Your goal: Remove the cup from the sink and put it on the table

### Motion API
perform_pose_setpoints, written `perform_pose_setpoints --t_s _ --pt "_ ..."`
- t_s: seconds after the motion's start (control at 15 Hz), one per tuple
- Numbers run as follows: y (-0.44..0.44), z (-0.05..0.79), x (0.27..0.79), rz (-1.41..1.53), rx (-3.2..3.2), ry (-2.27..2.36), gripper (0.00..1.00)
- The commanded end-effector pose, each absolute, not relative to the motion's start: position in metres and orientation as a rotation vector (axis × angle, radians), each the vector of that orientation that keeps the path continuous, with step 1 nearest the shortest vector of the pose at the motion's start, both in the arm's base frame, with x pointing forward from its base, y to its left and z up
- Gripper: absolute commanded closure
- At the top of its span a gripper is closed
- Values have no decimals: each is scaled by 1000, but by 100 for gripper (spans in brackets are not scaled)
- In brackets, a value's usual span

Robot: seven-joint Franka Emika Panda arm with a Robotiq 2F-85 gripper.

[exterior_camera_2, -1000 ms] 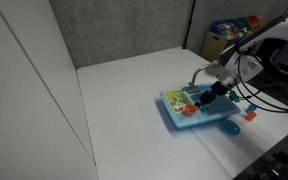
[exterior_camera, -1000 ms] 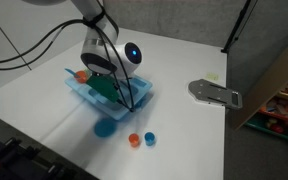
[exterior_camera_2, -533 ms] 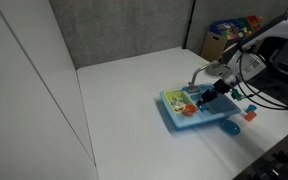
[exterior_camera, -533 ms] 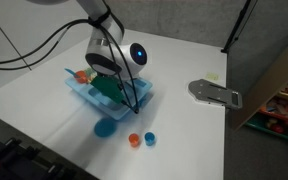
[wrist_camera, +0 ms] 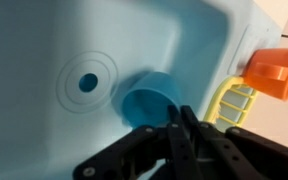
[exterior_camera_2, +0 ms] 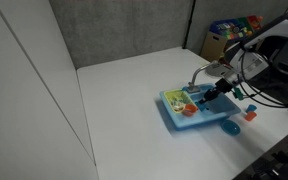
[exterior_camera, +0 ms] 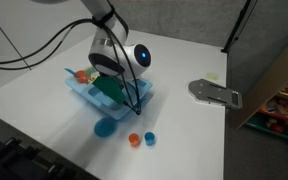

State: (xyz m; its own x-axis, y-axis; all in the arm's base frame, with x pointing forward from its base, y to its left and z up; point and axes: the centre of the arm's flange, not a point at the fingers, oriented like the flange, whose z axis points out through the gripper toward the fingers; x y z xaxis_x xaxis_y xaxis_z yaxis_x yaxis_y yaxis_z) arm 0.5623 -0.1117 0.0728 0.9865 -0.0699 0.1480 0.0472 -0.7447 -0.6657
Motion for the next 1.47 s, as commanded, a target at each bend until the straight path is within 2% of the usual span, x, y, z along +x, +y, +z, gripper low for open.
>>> perform_pose_setpoints --t_s 0.0,1.4 --pt "-116 72 565 -233 -2384 14 97" --pt "-139 173 526 -258 -2610 8 97"
